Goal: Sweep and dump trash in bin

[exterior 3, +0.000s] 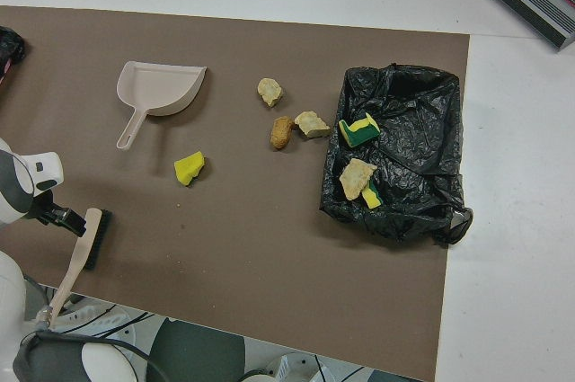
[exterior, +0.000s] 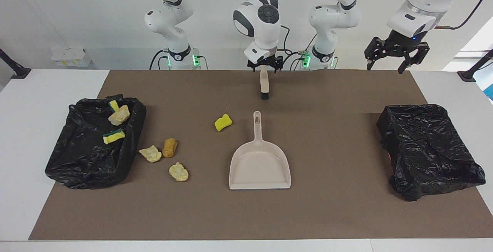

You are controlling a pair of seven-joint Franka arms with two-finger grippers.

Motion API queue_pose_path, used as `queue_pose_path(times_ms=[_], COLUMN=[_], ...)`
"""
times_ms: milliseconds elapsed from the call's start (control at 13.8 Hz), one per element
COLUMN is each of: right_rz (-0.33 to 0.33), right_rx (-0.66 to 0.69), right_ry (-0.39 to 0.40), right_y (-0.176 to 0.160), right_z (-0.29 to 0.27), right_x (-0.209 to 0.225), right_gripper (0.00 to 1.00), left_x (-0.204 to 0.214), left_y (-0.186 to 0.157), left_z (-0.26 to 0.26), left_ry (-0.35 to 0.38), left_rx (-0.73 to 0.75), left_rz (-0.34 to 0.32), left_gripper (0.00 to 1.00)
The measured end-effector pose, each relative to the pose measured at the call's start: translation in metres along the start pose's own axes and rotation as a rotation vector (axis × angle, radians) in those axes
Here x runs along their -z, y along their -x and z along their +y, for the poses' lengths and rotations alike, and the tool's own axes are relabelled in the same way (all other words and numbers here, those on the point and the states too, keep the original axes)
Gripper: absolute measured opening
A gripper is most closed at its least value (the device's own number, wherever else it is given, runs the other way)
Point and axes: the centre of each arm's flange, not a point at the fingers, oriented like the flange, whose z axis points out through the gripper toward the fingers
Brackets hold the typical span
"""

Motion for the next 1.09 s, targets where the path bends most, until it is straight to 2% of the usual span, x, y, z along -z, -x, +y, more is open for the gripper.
queue_pose_path(times_ms=[217, 434, 507, 652, 724, 796, 869, 941, 1014, 1086], right_rz=[0.024, 0.023, 0.019, -0.008, -0.021, -0.025, -0.026, -0.027, -0.027, -0.027], right_rx=[0.016, 0.034, 0.035, 0.016, 0.009, 0.009, 0.011, 0.012, 0.014, 0.02], right_ry=[0.011, 0.045, 0.049, 0.03, 0.02, 0.015, 0.014, 0.014, 0.015, 0.015], right_y=[0.051, 0.08, 0.084, 0.091, 0.095, 0.097, 0.099, 0.1, 0.1, 0.1], right_z=[-0.005, 0.007, 0.011, 0.013, 0.012, 0.011, 0.011, 0.011, 0.011, 0.011], right_x=[-0.045, -0.073, -0.078, -0.084, -0.085, -0.086, -0.086, -0.086, -0.087, -0.087], right_gripper=[0.99, 0.96, 0.88, 0.84, 0.78, 0.77, 0.71, 0.71, 0.64, 0.52], left_x=[0.0, 0.0, 0.0, 0.0, 0.0, 0.0, 0.0, 0.0, 0.0, 0.0], left_y=[0.0, 0.0, 0.0, 0.0, 0.0, 0.0, 0.0, 0.0, 0.0, 0.0], left_z=[0.0, 0.0, 0.0, 0.0, 0.0, 0.0, 0.0, 0.0, 0.0, 0.0], left_ry=[0.0, 0.0, 0.0, 0.0, 0.0, 0.0, 0.0, 0.0, 0.0, 0.0], left_rx=[0.0, 0.0, 0.0, 0.0, 0.0, 0.0, 0.0, 0.0, 0.0, 0.0], left_rz=[0.0, 0.0, 0.0, 0.0, 0.0, 0.0, 0.0, 0.0, 0.0, 0.0], left_gripper=[1.0, 1.0, 1.0, 1.0, 1.0, 1.0, 1.0, 1.0, 1.0, 1.0])
